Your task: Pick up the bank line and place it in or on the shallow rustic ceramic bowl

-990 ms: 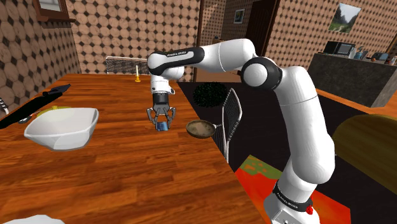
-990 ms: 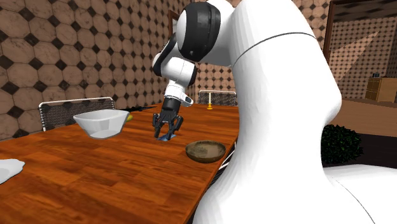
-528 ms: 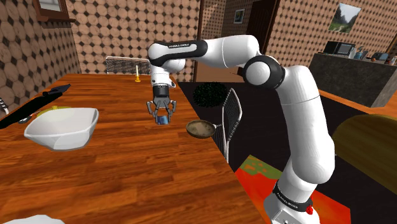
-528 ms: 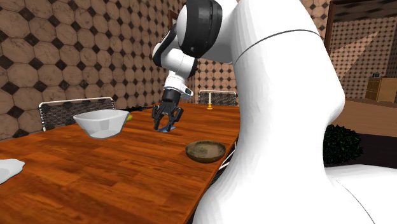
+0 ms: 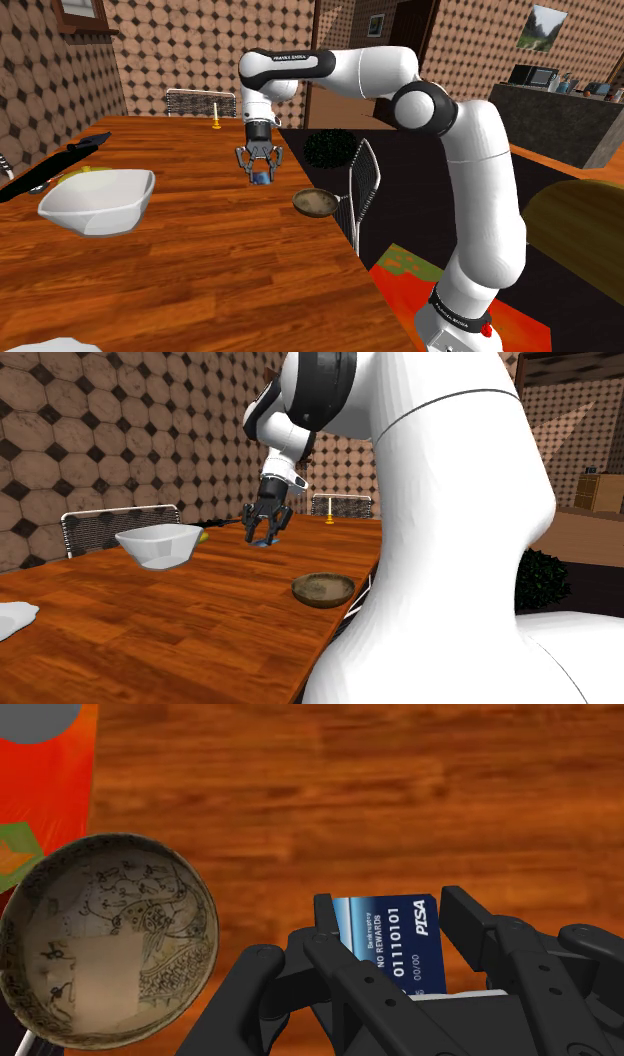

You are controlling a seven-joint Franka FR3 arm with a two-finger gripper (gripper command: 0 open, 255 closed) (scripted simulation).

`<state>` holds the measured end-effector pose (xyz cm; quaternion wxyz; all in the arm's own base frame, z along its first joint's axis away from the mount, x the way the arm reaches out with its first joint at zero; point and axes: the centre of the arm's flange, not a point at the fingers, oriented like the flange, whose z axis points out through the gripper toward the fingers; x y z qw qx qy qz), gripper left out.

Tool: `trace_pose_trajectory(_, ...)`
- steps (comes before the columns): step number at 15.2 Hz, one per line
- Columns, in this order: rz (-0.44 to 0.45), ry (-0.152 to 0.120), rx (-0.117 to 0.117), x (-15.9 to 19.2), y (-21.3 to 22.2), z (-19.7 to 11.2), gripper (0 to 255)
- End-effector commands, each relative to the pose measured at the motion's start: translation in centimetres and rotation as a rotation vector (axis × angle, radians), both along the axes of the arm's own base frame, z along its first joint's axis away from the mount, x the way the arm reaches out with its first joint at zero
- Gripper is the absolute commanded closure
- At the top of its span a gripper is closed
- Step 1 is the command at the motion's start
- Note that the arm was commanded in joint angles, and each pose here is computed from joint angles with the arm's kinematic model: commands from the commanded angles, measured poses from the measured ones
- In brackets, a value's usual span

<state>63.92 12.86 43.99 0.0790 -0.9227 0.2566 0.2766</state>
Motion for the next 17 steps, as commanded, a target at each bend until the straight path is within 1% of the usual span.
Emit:
trace_pose_trajectory(1,0.000,0.000,0.000,-1.5,-1.7,0.2,255)
trace_pose_trajectory(13,0.000,0.000,0.000,-12.4,-13.2,1.6,255)
trace_pose_trajectory(14,0.000,0.000,0.000,-12.5,-13.3,1.6,255)
trace_pose_trajectory(17,0.000,0.000,0.000,-12.5,-13.3,0.0,255)
